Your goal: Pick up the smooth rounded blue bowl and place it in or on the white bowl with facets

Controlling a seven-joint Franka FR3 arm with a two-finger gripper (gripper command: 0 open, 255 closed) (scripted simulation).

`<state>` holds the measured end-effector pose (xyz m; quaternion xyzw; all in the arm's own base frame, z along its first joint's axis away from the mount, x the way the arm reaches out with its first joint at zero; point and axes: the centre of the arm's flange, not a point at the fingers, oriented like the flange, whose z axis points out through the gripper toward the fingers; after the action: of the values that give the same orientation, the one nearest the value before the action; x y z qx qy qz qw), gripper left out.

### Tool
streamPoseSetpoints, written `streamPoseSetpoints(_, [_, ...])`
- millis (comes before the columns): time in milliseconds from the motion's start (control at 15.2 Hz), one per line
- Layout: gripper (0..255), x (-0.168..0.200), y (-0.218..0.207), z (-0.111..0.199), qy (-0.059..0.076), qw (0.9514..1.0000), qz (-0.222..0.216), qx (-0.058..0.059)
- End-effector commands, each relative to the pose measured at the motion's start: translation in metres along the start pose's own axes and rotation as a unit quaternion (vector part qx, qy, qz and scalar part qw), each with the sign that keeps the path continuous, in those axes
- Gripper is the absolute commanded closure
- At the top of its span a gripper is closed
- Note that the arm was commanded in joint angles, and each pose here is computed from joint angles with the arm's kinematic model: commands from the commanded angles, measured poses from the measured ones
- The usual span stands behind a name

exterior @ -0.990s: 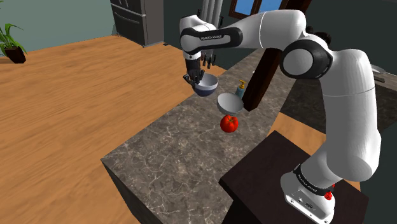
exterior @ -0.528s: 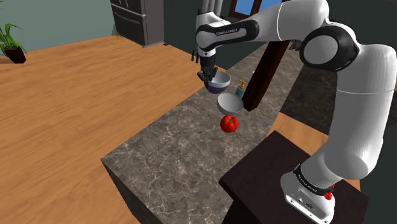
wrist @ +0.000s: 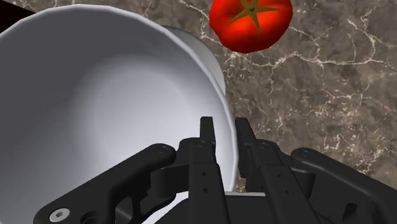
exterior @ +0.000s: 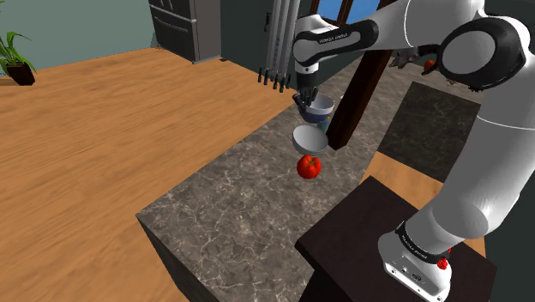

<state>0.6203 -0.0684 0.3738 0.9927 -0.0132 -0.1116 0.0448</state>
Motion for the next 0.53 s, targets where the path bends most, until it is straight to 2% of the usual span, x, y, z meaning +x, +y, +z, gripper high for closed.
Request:
streamPoseSetpoints(0, [255, -0.011, 0.021, 0.001, 0.000, 1.0000, -0.001, 0.000])
streamPoseSetpoints(462, [255, -0.003, 0.017, 0.037, 0.000, 1.0000, -0.001, 0.000])
